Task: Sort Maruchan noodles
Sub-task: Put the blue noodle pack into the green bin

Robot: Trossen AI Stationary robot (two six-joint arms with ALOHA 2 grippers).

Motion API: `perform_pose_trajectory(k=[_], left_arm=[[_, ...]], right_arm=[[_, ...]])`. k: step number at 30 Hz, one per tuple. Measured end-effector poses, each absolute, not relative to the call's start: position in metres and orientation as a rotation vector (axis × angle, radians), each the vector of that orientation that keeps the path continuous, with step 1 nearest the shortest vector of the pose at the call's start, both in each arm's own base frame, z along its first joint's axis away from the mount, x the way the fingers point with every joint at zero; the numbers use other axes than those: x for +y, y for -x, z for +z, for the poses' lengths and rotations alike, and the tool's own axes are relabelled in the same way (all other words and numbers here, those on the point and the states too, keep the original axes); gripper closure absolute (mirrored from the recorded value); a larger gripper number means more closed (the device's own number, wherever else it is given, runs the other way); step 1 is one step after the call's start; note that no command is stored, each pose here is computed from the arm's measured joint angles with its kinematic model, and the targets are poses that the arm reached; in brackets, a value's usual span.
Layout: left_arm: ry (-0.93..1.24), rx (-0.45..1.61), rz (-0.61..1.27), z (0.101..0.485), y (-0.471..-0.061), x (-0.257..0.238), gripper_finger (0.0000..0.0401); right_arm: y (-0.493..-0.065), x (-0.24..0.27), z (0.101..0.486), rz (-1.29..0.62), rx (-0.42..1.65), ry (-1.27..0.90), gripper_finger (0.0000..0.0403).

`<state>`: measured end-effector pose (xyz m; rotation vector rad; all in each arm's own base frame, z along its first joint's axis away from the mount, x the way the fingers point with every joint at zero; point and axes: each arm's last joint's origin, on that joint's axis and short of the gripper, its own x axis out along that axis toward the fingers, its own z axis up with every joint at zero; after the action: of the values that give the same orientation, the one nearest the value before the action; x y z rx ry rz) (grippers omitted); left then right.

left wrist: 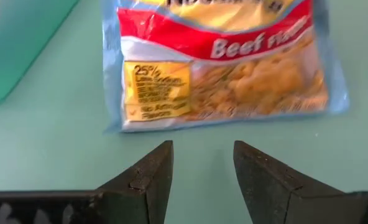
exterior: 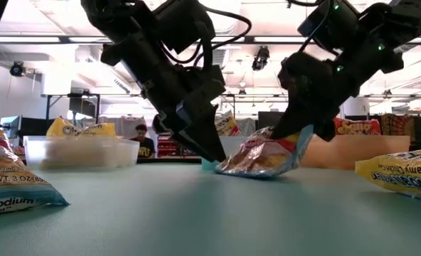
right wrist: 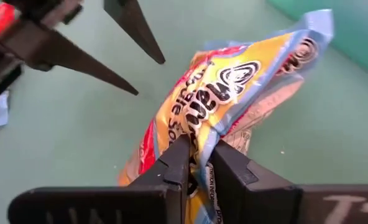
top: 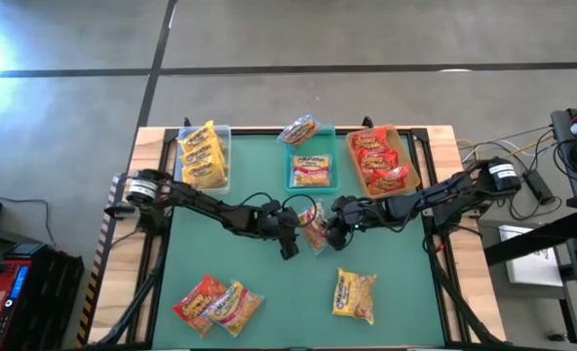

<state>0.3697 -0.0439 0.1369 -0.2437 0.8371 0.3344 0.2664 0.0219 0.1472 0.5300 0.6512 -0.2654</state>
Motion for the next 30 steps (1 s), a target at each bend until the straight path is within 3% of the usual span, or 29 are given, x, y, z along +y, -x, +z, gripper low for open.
perform_pose_trajectory(k=[9,18,23,30], left_arm=[[0.277,0.838,0.348,0.137,-0.369,-0.045,0.0249],[0.271,0.755,0.314,0.143,-0.376,-0.046,0.0249],[0.260,0.676,0.283,0.142,-0.384,-0.047,0.0249],[0.282,0.676,0.314,0.123,-0.389,-0.047,0.0249]], right_arm=[[-0.257,0.021,0.170,-0.225,0.605,-0.458,0.0361],[-0.260,0.020,0.157,-0.261,0.661,-0.465,0.0355],[-0.256,0.014,0.157,-0.284,0.686,-0.468,0.0326],[-0.253,0.006,0.165,-0.310,0.663,-0.479,0.0255]])
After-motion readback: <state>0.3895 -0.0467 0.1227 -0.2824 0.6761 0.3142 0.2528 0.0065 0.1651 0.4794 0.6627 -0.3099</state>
